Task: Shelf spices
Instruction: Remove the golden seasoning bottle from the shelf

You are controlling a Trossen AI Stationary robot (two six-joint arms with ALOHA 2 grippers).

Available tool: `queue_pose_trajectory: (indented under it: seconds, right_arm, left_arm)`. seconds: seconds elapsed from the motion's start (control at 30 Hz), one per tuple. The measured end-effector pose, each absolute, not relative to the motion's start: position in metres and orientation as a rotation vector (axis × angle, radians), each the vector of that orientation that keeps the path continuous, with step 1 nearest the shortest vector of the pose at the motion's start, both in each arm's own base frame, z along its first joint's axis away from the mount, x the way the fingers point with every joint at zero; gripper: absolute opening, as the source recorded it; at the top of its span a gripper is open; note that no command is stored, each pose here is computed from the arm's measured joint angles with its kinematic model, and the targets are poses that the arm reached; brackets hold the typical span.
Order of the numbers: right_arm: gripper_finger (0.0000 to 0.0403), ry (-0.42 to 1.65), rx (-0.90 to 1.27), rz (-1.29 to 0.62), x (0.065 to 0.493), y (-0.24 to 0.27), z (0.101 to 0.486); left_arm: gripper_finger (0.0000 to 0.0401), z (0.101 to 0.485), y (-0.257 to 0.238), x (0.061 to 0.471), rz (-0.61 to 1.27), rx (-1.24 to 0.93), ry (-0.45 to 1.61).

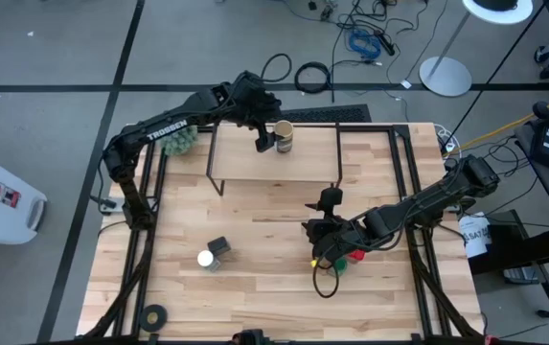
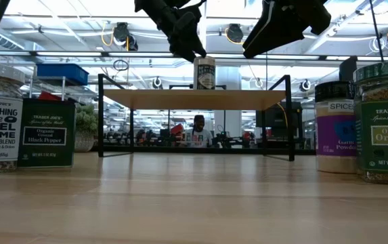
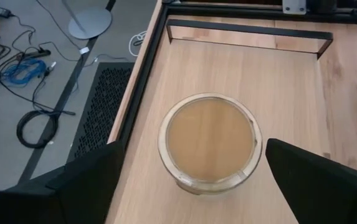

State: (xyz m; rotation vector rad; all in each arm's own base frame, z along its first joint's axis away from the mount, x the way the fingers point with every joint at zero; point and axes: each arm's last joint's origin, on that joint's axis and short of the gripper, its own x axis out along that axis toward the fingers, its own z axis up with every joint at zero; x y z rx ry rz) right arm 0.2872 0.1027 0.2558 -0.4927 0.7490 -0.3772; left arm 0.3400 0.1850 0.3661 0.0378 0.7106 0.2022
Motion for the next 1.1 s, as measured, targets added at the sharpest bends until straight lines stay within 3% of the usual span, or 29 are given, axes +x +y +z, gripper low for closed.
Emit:
queue_pose_trajectory:
  seconds: [0.7, 1.1]
  right_arm:
    - [0.0254, 0.745, -0.499, -0.374, 0.288, 0.103, 0.256]
    - [0.0254, 0.747, -0.501, -0.373, 0.288, 0.103, 0.256]
  left_arm:
    - [0.0398, 0.344, 0.189, 0.356, 0.112, 0.083, 0.750]
    - [0.0306, 0.346, 0.185, 0.356, 0.062, 0.071, 0.730]
